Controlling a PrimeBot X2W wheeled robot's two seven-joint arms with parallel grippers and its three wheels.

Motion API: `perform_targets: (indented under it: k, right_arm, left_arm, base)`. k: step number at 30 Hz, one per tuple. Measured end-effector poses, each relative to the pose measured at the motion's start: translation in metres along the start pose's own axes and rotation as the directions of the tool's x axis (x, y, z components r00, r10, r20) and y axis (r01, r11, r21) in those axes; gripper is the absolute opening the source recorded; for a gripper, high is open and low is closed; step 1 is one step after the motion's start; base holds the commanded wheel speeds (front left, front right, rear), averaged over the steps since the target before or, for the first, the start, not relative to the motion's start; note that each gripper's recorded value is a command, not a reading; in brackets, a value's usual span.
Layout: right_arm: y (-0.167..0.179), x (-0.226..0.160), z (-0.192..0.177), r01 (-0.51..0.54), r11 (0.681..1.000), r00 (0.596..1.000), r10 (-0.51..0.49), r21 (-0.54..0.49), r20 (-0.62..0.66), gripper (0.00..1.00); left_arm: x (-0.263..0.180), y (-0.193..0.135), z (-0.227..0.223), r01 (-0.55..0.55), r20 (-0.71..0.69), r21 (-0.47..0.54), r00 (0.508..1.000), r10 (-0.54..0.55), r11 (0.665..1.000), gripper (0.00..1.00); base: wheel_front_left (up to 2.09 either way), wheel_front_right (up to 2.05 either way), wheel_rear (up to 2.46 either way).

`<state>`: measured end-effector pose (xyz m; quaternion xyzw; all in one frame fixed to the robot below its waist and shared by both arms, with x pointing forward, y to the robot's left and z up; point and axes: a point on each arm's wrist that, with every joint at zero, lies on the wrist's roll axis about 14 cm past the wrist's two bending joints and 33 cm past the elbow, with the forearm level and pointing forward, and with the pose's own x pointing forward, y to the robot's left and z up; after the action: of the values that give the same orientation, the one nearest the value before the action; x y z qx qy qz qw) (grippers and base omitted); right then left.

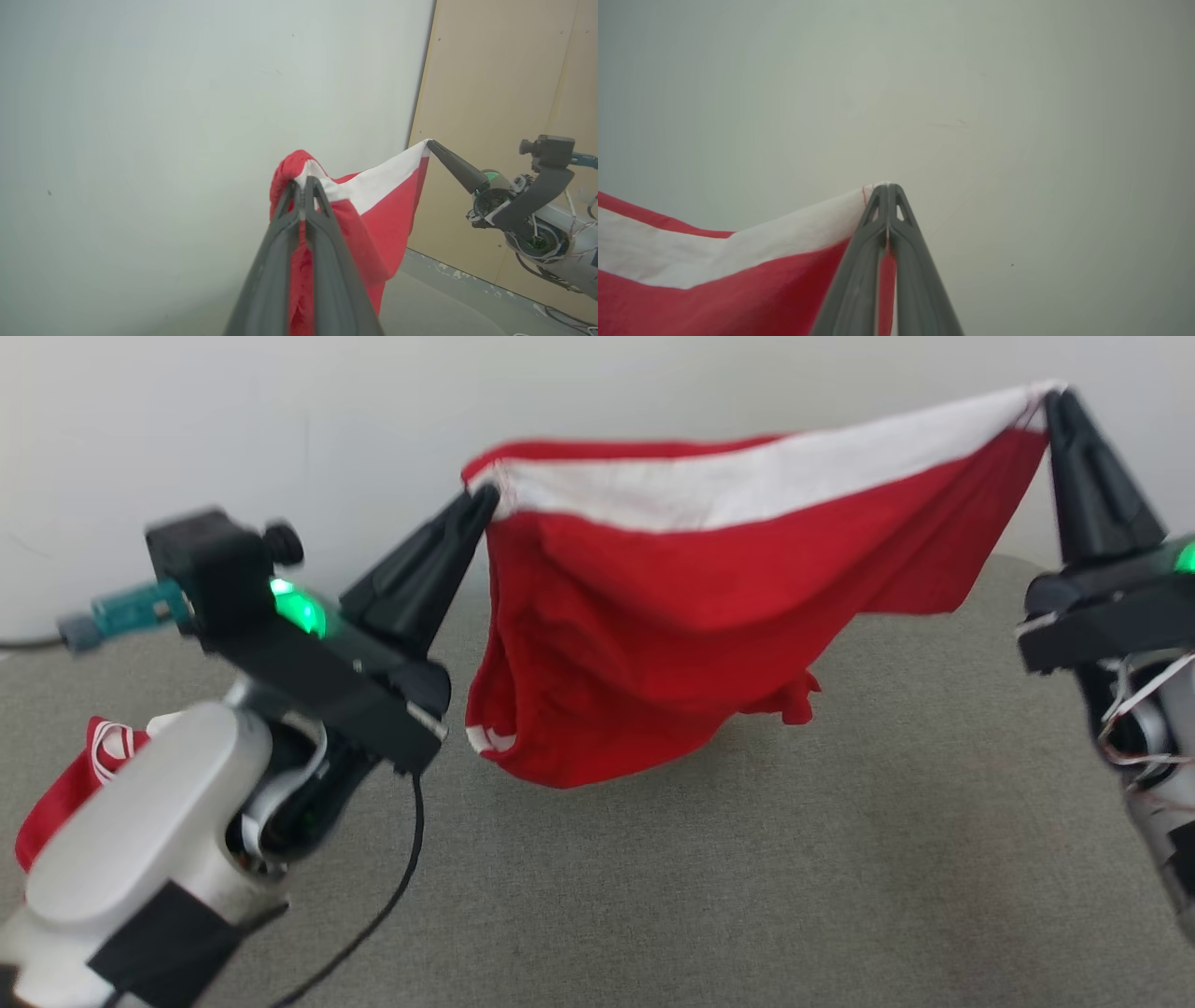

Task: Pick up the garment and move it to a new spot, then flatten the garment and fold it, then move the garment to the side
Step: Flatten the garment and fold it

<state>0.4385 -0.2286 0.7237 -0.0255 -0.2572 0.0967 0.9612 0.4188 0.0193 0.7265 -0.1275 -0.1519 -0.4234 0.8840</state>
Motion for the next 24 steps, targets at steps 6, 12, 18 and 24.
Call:
perform_targets:
  k: [6,12,18,24]
  right_arm:
    - [-0.017,0.019,0.053,-0.003,0.996,0.994,0.012,-0.089,0.104,0.0]
    - [-0.048,0.028,0.065,0.055,0.99,0.996,-0.045,-0.132,0.077,0.0]
    - [-0.061,0.038,0.031,0.08,0.994,0.995,-0.084,-0.07,-0.052,0.0]
    - [-0.049,0.077,-0.005,0.056,0.998,0.984,-0.057,-0.008,-0.168,0.0]
  left_arm:
    - [0.028,-0.011,0.046,0.065,0.044,-0.044,0.997,-0.063,0.997,0.0]
    - [0.04,0.006,0.047,0.041,-0.019,-0.105,0.999,-0.043,0.994,0.0]
    - [0.048,0.023,0.02,0.019,-0.161,-0.163,0.986,-0.046,0.987,0.0]
    - [0.081,0.056,0.013,-0.007,-0.215,-0.062,0.977,-0.006,0.998,0.0]
  base:
    - [0.0,0.0,0.0]
    - [0.0,0.0,0.0]
    - [0.0,0.0,0.0]
    - [0.0,0.0,0.0]
